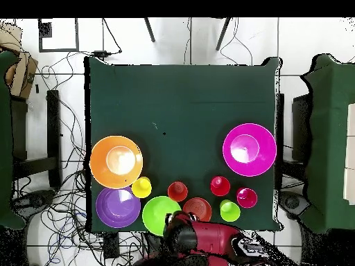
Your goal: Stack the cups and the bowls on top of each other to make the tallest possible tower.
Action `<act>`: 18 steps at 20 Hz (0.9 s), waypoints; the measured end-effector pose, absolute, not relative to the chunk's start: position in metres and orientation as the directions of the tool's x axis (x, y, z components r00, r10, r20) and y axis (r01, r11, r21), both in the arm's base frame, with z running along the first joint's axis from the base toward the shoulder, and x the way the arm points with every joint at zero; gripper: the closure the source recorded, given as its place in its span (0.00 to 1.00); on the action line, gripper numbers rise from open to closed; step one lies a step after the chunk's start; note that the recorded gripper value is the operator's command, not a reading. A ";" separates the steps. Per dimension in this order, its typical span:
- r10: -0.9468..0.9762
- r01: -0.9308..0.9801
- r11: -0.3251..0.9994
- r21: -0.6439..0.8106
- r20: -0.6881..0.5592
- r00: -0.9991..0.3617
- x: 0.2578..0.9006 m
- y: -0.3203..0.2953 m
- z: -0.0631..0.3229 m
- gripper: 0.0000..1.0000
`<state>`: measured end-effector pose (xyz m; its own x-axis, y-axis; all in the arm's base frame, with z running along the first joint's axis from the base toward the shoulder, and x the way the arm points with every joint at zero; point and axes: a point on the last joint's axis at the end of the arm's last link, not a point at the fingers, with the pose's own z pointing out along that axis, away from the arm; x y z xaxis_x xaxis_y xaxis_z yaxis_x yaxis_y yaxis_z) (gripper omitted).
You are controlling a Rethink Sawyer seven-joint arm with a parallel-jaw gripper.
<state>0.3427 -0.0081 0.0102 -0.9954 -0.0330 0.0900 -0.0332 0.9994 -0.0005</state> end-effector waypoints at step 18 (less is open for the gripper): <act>0.006 0.002 0.998 -0.070 0.056 -0.998 0.385 -0.030 0.087 1.00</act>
